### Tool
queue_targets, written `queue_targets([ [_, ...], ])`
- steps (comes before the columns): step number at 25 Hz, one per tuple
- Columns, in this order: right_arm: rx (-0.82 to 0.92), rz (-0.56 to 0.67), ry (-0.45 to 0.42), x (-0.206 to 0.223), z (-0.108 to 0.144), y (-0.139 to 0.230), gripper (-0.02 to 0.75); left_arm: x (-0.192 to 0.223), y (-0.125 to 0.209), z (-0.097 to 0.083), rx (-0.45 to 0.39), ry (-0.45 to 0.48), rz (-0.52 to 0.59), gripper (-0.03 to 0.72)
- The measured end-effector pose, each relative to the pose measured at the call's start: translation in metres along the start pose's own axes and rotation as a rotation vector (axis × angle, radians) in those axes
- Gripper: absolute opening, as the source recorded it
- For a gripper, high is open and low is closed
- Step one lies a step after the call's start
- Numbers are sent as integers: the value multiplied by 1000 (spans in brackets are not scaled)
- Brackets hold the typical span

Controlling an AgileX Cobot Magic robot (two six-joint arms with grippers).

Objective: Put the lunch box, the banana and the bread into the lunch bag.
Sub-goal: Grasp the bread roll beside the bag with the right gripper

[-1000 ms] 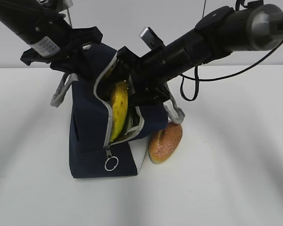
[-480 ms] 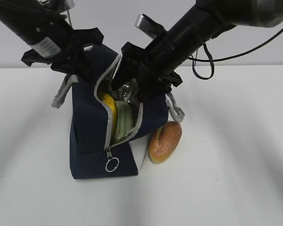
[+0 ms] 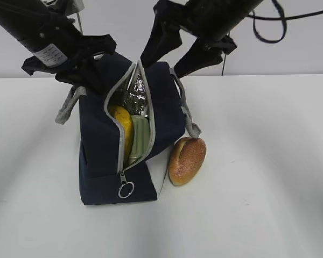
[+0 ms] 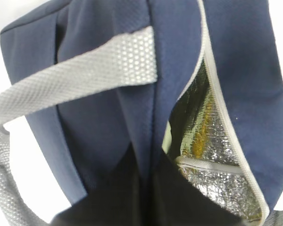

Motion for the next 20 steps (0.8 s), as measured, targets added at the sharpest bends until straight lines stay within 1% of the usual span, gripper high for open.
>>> queue_targets([
  [4, -19, -97, 62, -30, 6, 12, 585, 0, 1, 0, 1, -1, 5, -3],
  [8, 9, -175, 109, -39, -4, 44, 584, 0, 1, 0, 1, 0, 8, -3],
  [14, 103, -267, 168, -29, -36, 105, 584, 0, 2, 0, 2, -1, 11, -3],
  [16, 167, -297, 165, -22, -46, 119, 584, 0, 2, 0, 2, 0, 11, -3],
  [20, 285, -305, 163, -3, -64, 138, 584, 0, 2, 0, 2, 0, 13, -3],
])
Point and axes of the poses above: a point on each arm's last joint axis where the gripper is mounted, x pointing out along that axis toward the gripper, z along the wrist's bending axis when the last joint is at zero, y = z × x, the point moved 6 cm from there along x, pointing out along that axis toward the gripper, and after that the axes turned 10 degrees about x, right-handed, at the moved point
